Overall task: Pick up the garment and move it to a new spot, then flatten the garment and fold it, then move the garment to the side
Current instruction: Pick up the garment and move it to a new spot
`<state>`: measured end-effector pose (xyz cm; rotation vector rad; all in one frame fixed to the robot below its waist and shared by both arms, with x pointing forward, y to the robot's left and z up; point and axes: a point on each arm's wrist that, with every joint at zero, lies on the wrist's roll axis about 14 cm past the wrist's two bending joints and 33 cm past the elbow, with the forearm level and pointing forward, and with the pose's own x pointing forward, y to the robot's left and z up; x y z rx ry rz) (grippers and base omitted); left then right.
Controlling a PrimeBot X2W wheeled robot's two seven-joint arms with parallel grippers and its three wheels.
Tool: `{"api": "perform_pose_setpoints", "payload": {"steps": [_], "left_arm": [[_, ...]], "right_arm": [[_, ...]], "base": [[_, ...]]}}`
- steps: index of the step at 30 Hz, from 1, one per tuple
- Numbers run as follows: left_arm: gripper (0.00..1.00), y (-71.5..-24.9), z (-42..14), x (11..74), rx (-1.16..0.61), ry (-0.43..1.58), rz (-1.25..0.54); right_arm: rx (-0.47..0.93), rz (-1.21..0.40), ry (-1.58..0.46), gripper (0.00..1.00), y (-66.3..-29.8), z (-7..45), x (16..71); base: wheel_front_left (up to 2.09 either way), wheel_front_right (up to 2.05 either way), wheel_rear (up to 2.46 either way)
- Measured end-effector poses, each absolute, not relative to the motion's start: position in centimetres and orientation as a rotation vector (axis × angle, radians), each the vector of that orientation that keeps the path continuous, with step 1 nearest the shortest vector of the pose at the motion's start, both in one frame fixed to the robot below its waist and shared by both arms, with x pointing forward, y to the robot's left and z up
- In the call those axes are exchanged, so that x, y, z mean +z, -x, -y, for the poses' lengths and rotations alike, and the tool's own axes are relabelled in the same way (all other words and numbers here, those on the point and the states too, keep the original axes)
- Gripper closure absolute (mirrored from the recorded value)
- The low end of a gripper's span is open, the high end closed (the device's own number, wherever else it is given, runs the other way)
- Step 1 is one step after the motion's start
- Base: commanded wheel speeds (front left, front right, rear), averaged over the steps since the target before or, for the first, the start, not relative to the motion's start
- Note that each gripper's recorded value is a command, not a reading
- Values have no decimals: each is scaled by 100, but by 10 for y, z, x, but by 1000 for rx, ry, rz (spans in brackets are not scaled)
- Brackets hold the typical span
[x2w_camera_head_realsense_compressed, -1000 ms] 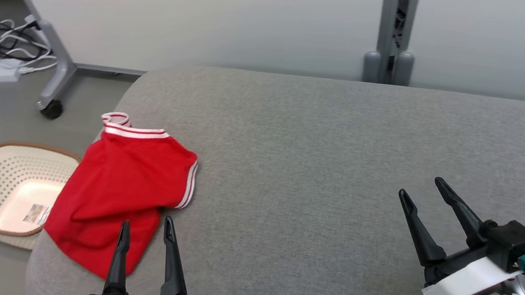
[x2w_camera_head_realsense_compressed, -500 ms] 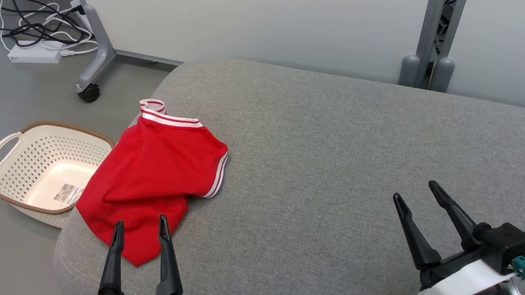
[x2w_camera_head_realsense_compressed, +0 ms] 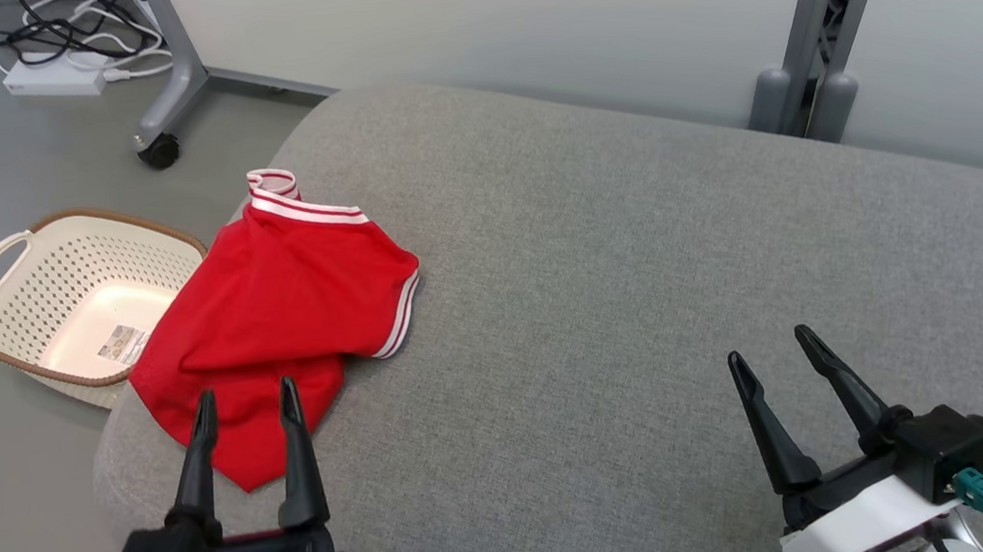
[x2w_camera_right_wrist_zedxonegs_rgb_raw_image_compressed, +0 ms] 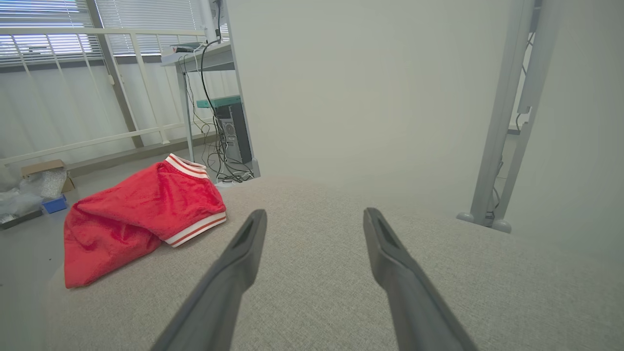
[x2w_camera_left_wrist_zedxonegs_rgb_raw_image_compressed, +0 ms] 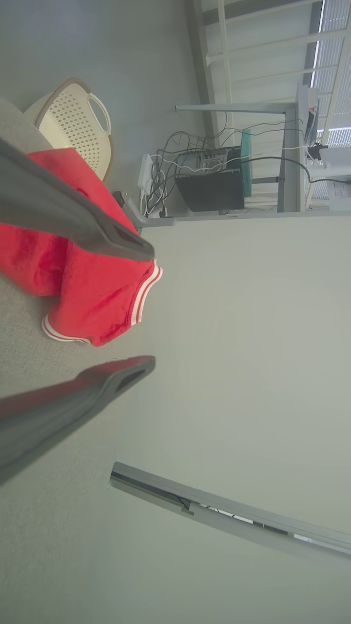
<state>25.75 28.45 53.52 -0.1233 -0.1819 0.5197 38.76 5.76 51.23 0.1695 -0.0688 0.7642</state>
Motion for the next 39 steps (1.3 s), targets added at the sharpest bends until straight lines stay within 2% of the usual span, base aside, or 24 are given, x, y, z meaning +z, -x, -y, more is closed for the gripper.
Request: {"api": "perform_pose_setpoints", "payload": {"steps": [14, 31, 39], "left_arm": [[0, -318, -322, 543, 585, 105, 183], [0, -408, -359, 469, 609, 128, -69], [0, -434, -385, 442, 635, 39, -235]], "right_arm": [[790, 17, -103, 0, -425, -49, 472], [762, -61, -57, 0, -456, -26, 421], [743, -79, -51, 0, -465, -19, 407]], "base": [[0, 0, 0], [0, 0, 0], [0, 0, 0]]}}
